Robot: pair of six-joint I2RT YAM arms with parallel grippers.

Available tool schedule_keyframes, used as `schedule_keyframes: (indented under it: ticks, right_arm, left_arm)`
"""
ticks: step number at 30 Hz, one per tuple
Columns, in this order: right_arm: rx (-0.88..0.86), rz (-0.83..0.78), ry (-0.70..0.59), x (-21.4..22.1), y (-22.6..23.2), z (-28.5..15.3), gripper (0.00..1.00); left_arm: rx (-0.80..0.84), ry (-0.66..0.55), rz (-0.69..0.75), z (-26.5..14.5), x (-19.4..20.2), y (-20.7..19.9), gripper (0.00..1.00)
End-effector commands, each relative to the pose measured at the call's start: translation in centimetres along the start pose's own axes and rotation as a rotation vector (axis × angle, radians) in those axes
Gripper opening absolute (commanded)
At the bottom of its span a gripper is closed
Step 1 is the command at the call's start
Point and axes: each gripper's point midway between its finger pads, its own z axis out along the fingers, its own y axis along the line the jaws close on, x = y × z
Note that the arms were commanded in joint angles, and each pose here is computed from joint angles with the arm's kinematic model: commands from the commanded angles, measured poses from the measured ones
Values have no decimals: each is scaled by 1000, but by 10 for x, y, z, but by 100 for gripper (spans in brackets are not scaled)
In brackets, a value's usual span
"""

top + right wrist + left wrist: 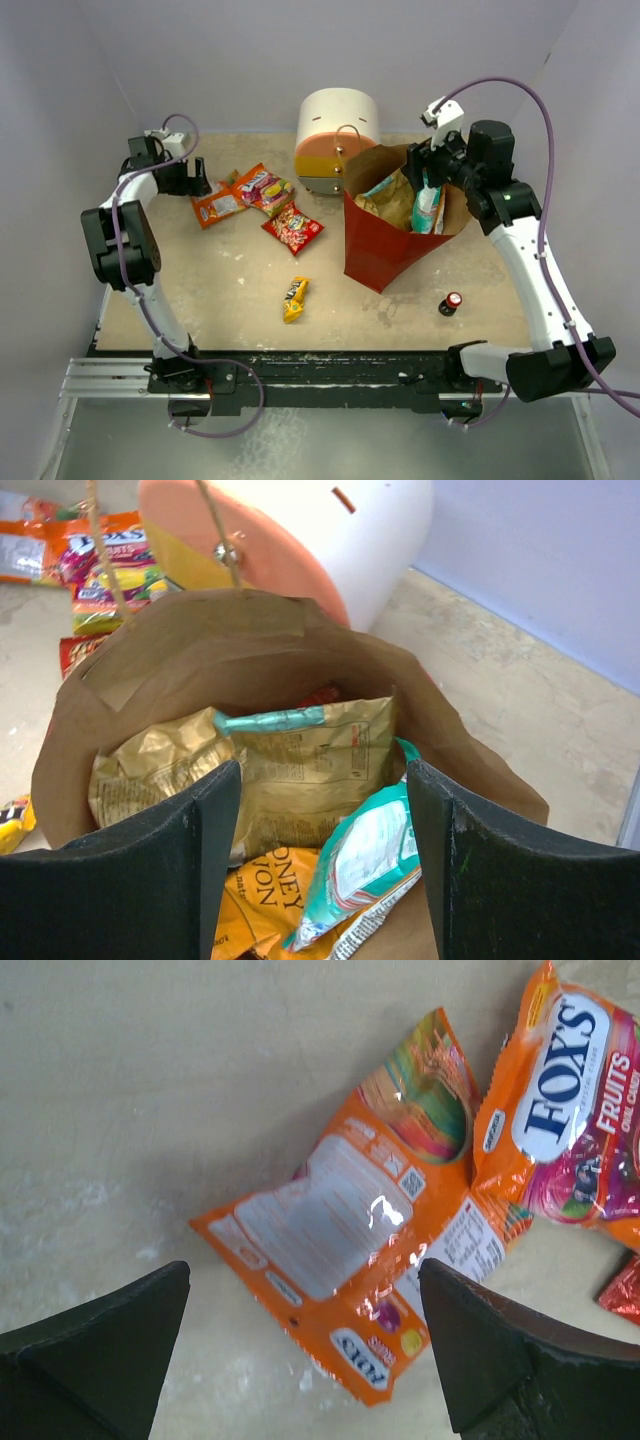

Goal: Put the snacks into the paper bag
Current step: Pick up the snack from the center of the board.

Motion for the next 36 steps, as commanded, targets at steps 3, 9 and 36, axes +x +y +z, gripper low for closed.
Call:
schedule_keyframes:
  ticks: [3,9,36]
  right_arm:
    - [-74,-72,-85,-28,14,-24,71]
    - [-107,-69,-89,-26,21,-25,73]
    - [-196,-65,-116,-19,41,-35,77]
  left_arm:
    - [62,-120,71,15,-53,4,100]
    - [171,-44,43,40,-43,-1,100]
    - [365,239,-22,4,57,-51,66]
